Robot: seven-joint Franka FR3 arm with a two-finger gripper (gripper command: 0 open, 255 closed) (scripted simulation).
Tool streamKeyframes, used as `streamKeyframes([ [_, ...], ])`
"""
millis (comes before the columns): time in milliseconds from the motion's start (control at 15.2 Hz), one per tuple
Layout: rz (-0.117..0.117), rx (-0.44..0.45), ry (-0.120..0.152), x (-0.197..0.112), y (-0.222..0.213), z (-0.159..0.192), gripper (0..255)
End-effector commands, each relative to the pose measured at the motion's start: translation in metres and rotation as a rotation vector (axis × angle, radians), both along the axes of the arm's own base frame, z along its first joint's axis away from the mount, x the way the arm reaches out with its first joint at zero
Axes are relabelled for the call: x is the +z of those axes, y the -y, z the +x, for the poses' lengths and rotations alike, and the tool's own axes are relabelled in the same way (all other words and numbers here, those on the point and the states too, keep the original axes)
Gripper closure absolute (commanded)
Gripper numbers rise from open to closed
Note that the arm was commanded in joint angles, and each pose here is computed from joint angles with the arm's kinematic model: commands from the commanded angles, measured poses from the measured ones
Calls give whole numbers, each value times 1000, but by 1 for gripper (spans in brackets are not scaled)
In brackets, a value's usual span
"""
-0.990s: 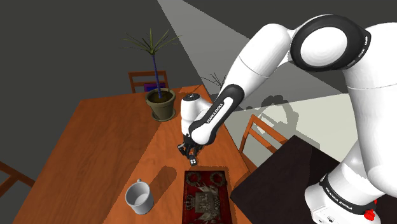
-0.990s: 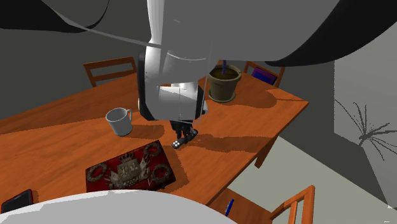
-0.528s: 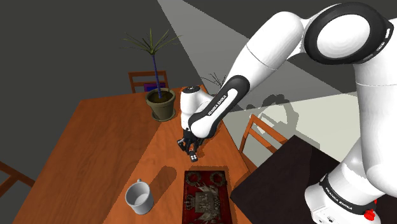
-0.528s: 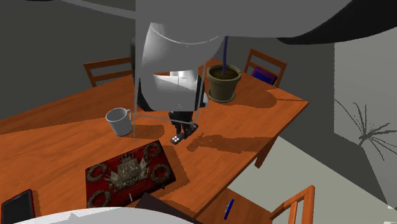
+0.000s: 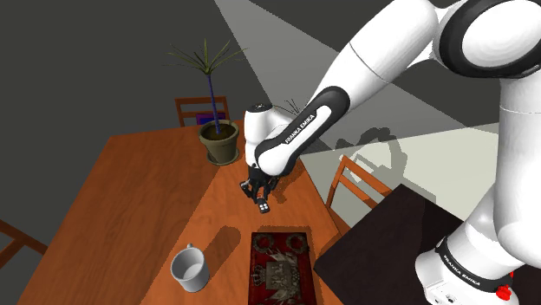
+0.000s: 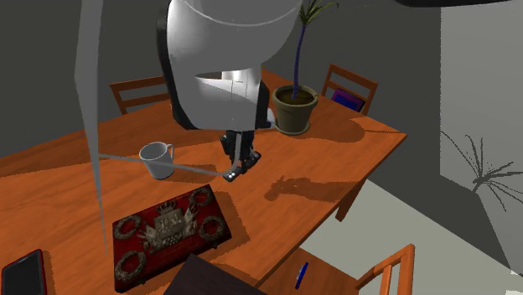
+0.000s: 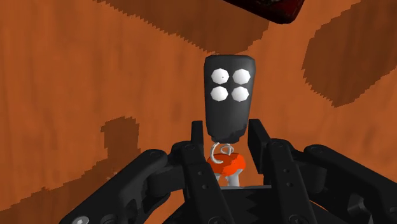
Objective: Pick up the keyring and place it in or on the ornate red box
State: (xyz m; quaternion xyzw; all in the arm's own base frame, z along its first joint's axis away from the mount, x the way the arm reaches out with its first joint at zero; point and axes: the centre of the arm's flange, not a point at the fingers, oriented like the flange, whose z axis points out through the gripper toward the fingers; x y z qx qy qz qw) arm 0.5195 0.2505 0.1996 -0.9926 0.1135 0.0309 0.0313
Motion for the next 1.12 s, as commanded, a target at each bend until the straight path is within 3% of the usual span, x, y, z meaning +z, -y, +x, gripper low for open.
streamKeyframes([
  [0, 0, 0, 0, 10, 0, 0, 255],
  [462, 0, 0, 0, 43, 0, -1, 255],
  [1056, 0, 0, 0, 50, -45, -110, 255],
])
